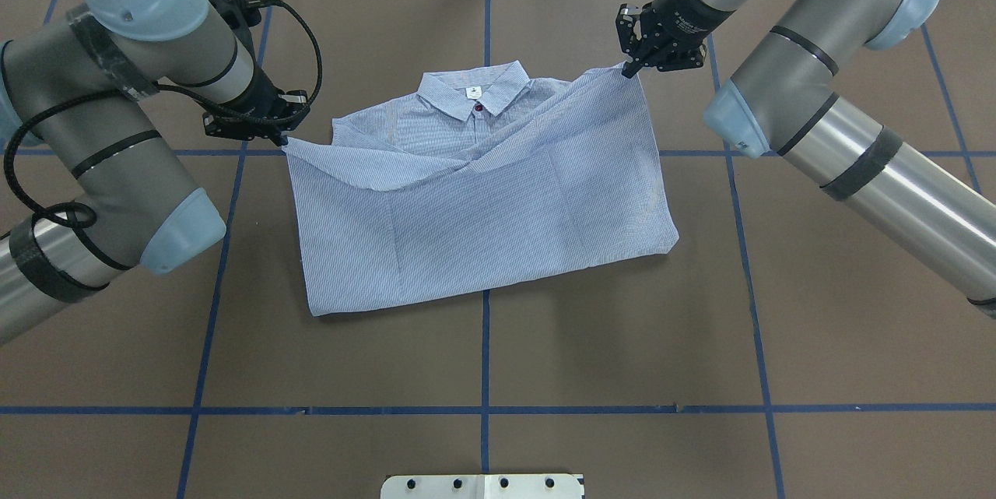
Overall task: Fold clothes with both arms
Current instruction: 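Carry both hem corners over the shirt toward the collar, then lay the hem down by the collar and open both grippers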
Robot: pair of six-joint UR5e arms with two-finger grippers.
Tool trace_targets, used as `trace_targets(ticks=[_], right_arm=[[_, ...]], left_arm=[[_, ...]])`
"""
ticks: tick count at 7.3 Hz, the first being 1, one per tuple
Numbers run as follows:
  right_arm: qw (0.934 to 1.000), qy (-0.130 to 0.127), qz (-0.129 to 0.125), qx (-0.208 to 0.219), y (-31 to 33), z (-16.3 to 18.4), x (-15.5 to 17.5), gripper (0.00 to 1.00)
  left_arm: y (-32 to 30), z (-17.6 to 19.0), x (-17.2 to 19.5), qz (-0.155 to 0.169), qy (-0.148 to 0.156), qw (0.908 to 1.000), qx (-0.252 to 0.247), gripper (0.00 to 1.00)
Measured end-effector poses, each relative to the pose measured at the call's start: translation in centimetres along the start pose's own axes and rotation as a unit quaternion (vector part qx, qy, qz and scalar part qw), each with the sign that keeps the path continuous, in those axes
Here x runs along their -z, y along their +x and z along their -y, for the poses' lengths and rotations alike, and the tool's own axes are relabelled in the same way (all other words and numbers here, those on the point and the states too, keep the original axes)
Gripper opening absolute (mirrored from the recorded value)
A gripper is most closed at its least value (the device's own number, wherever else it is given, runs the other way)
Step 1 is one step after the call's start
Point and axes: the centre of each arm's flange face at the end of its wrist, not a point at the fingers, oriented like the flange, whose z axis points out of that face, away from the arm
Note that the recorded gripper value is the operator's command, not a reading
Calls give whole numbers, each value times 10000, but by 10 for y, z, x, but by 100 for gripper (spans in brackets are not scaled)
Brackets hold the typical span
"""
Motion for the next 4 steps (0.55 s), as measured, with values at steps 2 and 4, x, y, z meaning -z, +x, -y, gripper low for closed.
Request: trace_targets(ticks=[2, 4], right_arm=[[9999, 29, -101, -111, -8, 19, -8, 0], [9994, 13, -260, -227, 3, 32, -22, 0]], left_arm=[[-6, 27, -19, -7, 60, 9998, -171, 0], [-1, 39, -34, -77, 65, 9997, -234, 0]])
